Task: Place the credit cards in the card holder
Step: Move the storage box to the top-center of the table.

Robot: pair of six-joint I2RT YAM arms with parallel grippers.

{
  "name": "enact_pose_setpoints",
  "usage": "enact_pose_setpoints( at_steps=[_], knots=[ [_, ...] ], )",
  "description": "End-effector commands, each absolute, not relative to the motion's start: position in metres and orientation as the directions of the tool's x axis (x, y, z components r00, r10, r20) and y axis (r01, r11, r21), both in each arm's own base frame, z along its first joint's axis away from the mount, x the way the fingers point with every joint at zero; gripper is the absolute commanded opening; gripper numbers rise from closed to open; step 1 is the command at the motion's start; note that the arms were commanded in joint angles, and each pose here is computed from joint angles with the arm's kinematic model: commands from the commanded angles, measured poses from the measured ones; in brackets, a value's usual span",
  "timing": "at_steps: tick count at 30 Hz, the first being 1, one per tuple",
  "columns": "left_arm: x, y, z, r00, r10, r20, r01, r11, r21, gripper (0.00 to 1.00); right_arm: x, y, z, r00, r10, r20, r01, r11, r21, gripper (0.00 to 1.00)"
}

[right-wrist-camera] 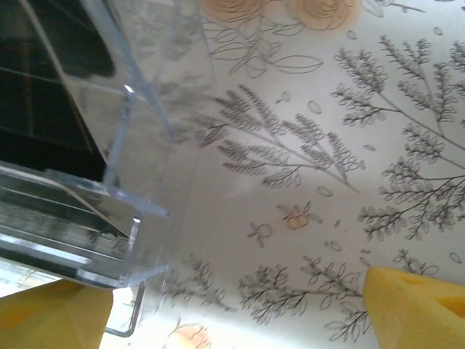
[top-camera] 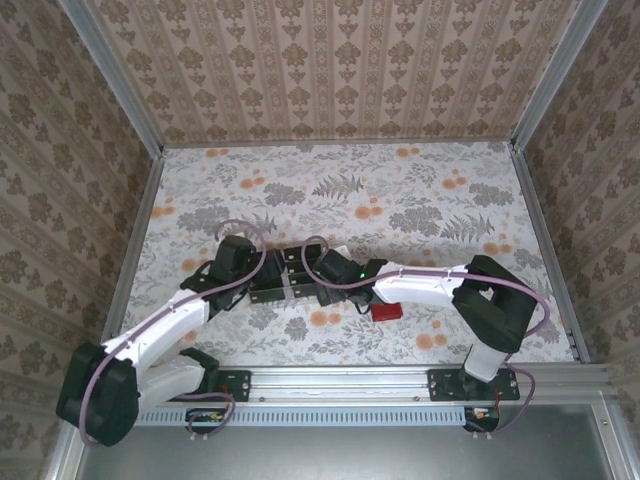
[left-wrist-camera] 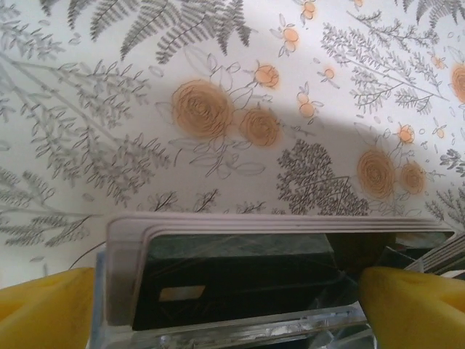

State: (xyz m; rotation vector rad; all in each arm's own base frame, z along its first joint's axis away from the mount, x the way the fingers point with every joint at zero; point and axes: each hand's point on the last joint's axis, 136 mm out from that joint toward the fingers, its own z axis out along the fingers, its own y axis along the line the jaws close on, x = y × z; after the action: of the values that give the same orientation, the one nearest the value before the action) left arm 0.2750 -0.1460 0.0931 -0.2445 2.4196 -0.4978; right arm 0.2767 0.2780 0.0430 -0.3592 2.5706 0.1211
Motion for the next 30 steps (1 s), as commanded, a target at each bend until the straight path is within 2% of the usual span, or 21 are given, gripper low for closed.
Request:
enact_pose_setpoints(
  at_steps=[1,13,23,30],
  knots=[
    [0.288,-0.166,0.105,-0.77,-0.275,-0.576,0.007,0.899,-0.438,1.0,0.3,0.264,0.044,-0.816,-0.155,-0.556,-0.18,0.984,-0.011,0.9],
    [0.338,-0.227,0.112,-0.778,-0.179,-0.603,0.13,0.892,-0.433,1.0,0.355,0.199,0.047,-0.812,0.013,-0.583,0.032,0.999,-0.021,0.9],
    [0.392,-0.312,0.114,-0.795,-0.089,-0.6,0.245,0.857,-0.452,1.0,0.386,0.119,0.043,-0.796,0.165,-0.583,0.227,0.973,-0.035,0.9],
    [0.412,-0.371,0.118,-0.797,-0.026,-0.603,0.324,0.825,-0.463,1.0,0.396,0.082,0.045,-0.781,0.236,-0.578,0.301,0.953,-0.018,0.91]
  ],
)
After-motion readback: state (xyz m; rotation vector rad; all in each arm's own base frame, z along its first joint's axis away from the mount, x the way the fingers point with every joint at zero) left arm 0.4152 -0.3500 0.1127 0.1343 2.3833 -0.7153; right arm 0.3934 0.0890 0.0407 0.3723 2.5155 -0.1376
